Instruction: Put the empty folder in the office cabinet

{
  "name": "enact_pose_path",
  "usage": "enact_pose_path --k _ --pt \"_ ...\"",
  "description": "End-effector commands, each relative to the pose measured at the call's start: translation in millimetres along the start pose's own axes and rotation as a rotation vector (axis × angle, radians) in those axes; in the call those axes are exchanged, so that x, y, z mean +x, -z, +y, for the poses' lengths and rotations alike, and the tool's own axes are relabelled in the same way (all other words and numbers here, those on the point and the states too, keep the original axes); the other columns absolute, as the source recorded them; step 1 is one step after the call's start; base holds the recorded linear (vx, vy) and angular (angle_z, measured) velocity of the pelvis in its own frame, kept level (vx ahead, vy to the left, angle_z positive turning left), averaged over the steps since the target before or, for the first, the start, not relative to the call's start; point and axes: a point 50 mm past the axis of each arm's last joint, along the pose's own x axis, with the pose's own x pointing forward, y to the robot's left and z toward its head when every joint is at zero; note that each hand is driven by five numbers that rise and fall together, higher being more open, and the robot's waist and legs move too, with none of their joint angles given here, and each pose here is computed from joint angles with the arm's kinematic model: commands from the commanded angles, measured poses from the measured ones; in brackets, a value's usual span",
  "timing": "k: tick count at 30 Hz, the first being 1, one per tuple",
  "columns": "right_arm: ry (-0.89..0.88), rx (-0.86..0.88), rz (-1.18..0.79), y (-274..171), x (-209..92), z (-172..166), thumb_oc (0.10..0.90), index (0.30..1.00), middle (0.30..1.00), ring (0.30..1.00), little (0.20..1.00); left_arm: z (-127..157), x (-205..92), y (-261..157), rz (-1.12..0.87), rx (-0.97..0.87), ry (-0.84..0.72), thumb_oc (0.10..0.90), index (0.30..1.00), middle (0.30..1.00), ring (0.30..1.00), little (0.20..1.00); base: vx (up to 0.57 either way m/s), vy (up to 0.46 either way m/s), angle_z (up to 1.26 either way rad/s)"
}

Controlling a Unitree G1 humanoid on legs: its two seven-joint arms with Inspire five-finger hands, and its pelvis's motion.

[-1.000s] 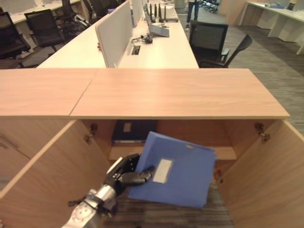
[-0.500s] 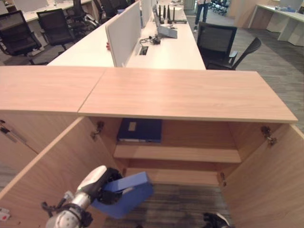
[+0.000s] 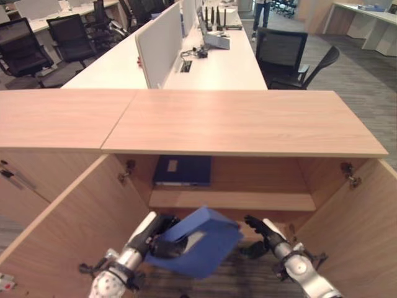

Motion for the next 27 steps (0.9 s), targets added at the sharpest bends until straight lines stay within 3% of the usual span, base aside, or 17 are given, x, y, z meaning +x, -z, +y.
enact_pose_path --k 1,8,16,27 --pt "0.040 -0.089 -0.303 -70 13 -15 0.800 0.900 0.900 0.900 0.900 26 9 -64 -0.330 0.007 -0.098 0.400 0.300 0.300 0.300 0.300 0.00 0.000 0.00" --pt "-0.078 -0.093 -0.343 -78 12 8 0.800 0.900 0.900 0.900 0.900 27 15 -75 -0.374 0.086 -0.116 0.400 0.300 0.300 0.300 0.300 0.00 0.000 0.00" --pt "-0.082 -0.133 -0.402 -93 12 7 0.800 0.900 0.900 0.900 0.900 25 17 -92 -0.443 0.198 -0.083 0.400 0.300 0.300 0.300 0.300 0.00 0.000 0.00" --pt "-0.089 -0.112 -0.397 -96 19 10 0.800 0.900 0.900 0.900 0.900 16 23 -106 -0.517 0.126 0.003 0.400 0.300 0.300 0.300 0.300 0.00 0.000 0.00"
